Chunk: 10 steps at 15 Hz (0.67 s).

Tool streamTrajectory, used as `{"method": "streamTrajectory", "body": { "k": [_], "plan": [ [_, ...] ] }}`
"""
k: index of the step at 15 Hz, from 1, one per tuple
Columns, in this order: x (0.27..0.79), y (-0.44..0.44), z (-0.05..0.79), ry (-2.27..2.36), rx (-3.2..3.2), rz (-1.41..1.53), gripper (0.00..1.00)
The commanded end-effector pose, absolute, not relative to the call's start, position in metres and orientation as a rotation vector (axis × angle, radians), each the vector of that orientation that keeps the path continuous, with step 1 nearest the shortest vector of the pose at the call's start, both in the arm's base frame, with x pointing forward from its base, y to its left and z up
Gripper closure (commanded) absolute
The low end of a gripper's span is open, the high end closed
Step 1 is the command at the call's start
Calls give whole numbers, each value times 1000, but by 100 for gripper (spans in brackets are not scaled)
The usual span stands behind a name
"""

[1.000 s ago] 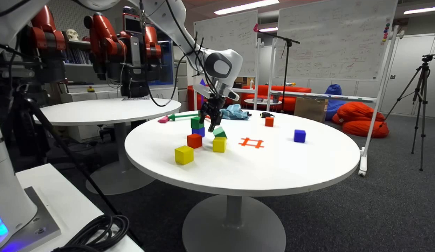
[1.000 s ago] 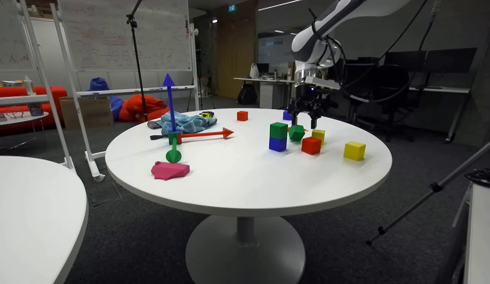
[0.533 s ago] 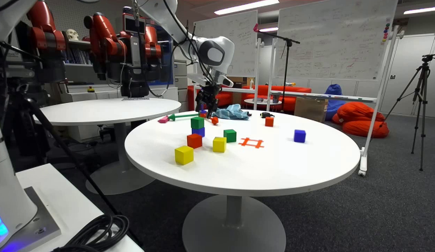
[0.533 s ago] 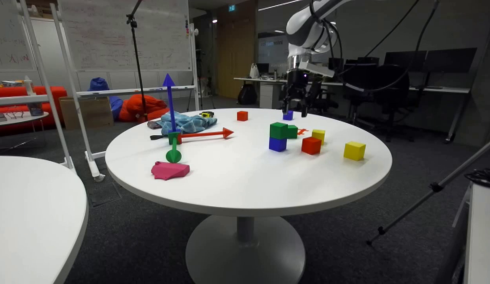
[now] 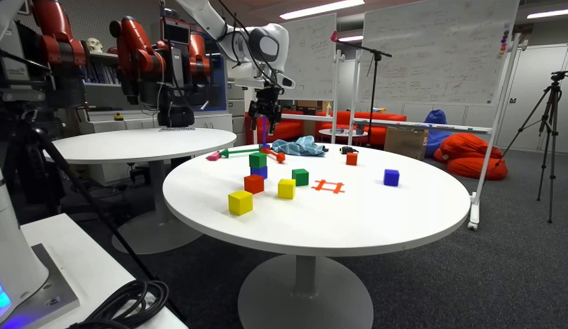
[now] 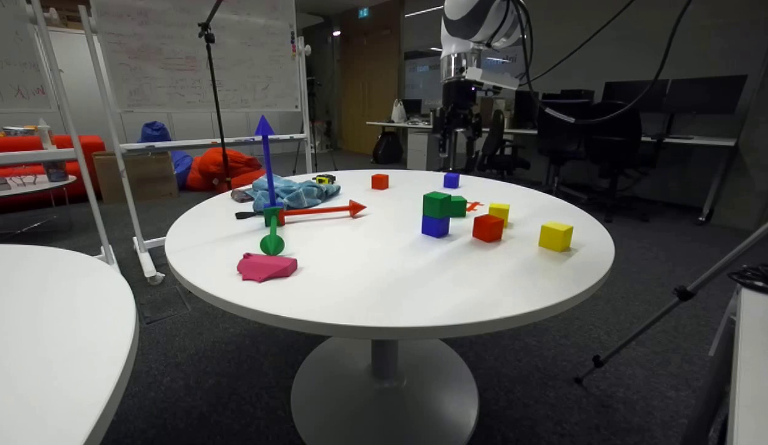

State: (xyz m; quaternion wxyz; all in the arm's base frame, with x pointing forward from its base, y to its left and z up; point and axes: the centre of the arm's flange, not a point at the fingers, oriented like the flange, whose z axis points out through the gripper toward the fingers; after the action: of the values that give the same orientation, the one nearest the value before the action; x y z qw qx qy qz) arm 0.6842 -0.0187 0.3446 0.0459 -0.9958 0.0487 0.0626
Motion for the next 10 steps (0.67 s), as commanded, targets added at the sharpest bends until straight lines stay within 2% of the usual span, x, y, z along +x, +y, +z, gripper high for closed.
{"method": "streamTrajectory", "body": {
  "k": [1,10],
  "plan": [
    [678,-16,354,-4,-3144,203,0],
    [705,20,372,-192,-3183,121,0]
  ]
}}
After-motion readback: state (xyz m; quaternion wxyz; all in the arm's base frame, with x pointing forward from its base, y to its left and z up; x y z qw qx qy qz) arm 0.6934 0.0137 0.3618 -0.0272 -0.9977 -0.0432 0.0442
